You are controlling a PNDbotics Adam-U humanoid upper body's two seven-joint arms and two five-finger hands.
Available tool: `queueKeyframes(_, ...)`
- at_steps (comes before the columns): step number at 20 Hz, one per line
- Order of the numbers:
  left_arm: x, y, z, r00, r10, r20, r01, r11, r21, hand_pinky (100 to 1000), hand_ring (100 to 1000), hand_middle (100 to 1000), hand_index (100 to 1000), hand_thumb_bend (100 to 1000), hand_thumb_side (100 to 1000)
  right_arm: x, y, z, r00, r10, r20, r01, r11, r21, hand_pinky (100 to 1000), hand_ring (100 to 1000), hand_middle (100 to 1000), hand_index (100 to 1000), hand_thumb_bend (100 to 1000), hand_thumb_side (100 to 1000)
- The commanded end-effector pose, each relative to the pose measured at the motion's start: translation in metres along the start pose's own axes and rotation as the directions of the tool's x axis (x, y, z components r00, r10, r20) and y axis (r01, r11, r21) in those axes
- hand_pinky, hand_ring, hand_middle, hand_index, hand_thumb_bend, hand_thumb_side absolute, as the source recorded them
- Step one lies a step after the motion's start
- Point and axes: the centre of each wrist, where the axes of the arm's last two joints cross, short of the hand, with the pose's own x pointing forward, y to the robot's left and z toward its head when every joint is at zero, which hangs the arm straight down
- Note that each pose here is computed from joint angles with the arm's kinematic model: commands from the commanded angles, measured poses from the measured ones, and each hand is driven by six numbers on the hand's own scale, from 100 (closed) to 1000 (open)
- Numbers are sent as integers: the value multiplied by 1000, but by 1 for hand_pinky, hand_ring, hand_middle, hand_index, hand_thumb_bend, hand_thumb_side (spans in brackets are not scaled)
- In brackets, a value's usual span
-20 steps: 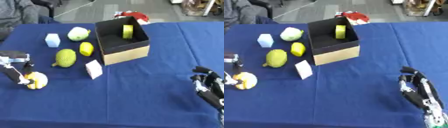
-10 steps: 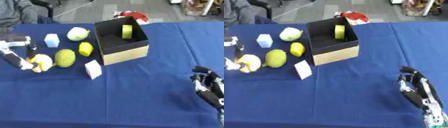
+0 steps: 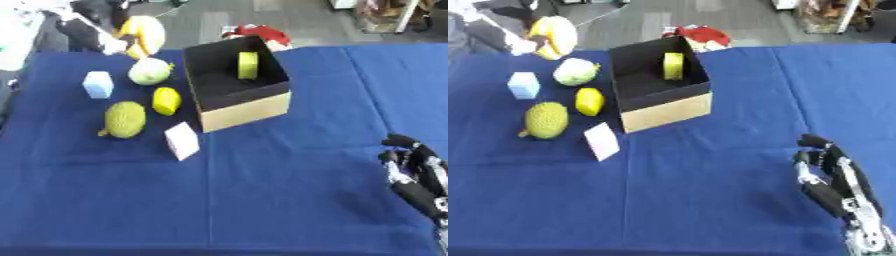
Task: Pick up objects on the table and place them in the box.
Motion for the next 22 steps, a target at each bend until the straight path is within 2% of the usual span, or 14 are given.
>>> queueKeyframes(1, 17, -1, -41, 999, -29, 37, 31, 997, -65, 742, 509, 382, 463, 140, 236, 5, 1, -5, 1000, -6, 24, 6, 1000, 9, 745, 658, 735, 834, 100, 288)
queueKeyframes(6, 42, -21, -91, 997, -75, -19, 74, 995, -63, 735, 515, 390, 469, 214, 238, 6, 4, -7, 999, -18, 29, 17, 1000, 18, 745, 658, 735, 834, 100, 283)
queueKeyframes(11, 57, -52, -118, 992, -88, -95, 90, 996, 21, 731, 534, 415, 495, 174, 223, 7, 8, -9, 999, -30, 38, 28, 999, 30, 746, 658, 735, 834, 100, 283)
queueKeyframes(13, 60, -62, -123, 989, -97, -115, 102, 994, 32, 740, 569, 464, 528, 170, 226, 7, 8, -9, 999, -31, 38, 30, 999, 31, 746, 658, 735, 834, 100, 282)
queueKeyframes(14, 61, -67, -125, 986, -104, -127, 109, 994, 31, 748, 591, 494, 564, 179, 229, 7, 8, -9, 999, -32, 38, 31, 999, 30, 746, 658, 735, 834, 100, 282)
queueKeyframes(15, 62, -70, -126, 984, -112, -139, 117, 993, 29, 763, 633, 564, 649, 207, 235, 7, 8, -9, 999, -33, 38, 31, 999, 30, 746, 658, 735, 834, 100, 283)
queueKeyframes(17, 62, -76, -127, 979, -125, -163, 131, 991, 30, 787, 696, 654, 759, 242, 239, 7, 8, -9, 999, -33, 38, 32, 999, 32, 746, 658, 735, 834, 100, 283)
queueKeyframes(18, 61, -77, -127, 977, -127, -173, 134, 990, 34, 789, 702, 663, 770, 243, 239, 7, 9, -9, 999, -34, 38, 32, 999, 32, 746, 658, 735, 834, 100, 283)
queueKeyframes(19, 60, -77, -126, 975, -124, -183, 134, 990, 41, 812, 744, 734, 836, 247, 236, 7, 8, -9, 999, -33, 38, 32, 999, 32, 746, 658, 735, 834, 100, 282)
queueKeyframes(22, 53, -72, -121, 973, -107, -202, 122, 990, 66, 835, 782, 805, 913, 236, 228, 7, 8, -9, 999, -31, 35, 30, 999, 30, 746, 658, 735, 834, 100, 281)
